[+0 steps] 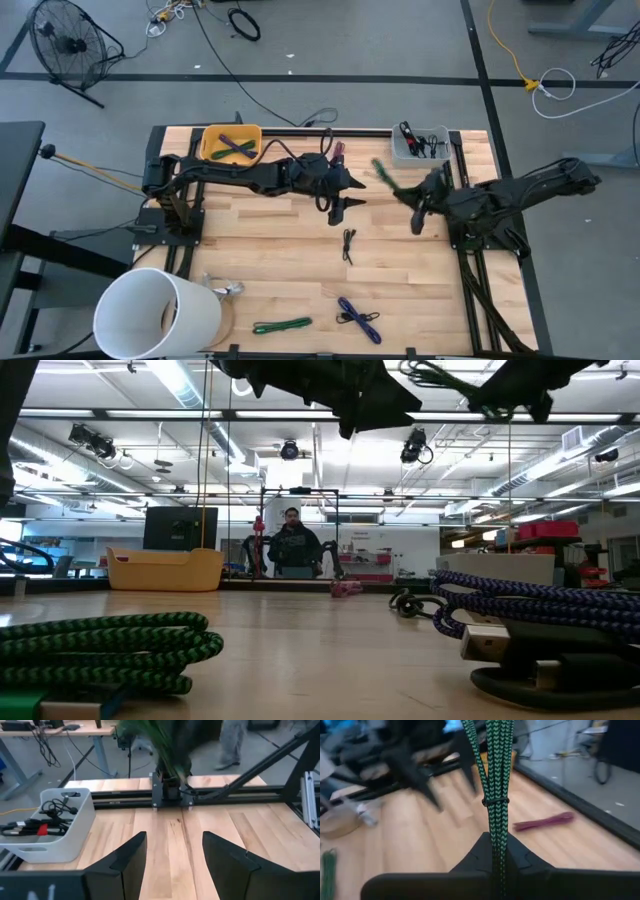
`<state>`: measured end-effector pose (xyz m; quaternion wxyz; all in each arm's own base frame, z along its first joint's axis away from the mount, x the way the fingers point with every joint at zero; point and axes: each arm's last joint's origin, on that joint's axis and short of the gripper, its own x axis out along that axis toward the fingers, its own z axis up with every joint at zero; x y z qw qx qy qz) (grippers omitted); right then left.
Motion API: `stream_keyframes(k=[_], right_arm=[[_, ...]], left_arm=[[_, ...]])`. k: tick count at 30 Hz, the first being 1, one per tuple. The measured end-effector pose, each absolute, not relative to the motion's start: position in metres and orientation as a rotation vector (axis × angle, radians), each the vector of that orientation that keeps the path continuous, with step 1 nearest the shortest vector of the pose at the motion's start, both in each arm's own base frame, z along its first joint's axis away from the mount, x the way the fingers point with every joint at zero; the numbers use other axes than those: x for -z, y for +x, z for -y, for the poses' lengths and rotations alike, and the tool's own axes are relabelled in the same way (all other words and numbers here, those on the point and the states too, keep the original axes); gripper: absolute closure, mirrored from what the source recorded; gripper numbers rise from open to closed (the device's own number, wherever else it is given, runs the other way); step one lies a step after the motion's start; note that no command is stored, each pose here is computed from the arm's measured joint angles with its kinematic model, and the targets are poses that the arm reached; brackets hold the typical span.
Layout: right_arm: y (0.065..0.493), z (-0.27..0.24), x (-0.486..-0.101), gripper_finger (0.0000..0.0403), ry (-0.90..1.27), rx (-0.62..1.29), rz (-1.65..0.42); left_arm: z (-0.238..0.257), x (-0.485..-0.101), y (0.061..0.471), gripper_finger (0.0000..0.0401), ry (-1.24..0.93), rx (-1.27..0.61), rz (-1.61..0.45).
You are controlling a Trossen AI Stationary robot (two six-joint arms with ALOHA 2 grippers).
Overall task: Pick & Place USB Port
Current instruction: Put the green charger cable into the yellow bin
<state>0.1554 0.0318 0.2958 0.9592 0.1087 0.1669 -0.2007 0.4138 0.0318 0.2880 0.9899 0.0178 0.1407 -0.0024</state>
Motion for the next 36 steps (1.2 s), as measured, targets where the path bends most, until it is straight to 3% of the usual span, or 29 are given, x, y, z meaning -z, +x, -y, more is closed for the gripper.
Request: stream_keyframes(k=[13,30,33,36], right_arm=[[0.173,-0.048,-0.253,0.0393,0.180,0.254,-0.102],[0.193,-0.045,-0.247,0.0393,0.110,0.262,0.002],[0.195,-0.044,-0.248,0.0393,0.114,0.243,0.019],[0.196,-0.045,-0.248,0.0393,0.114,0.228,0.020]], left_arm=[[-0.030,-0.304,0.417,0.0204,-0.001,0.077,-0.112],[-0.026,-0.318,0.418,0.0205,-0.042,0.168,0.039],[-0.025,-0.316,0.419,0.0225,-0.060,0.192,0.031],[-0.025,-0.316,0.418,0.0294,-0.060,0.219,0.030]])
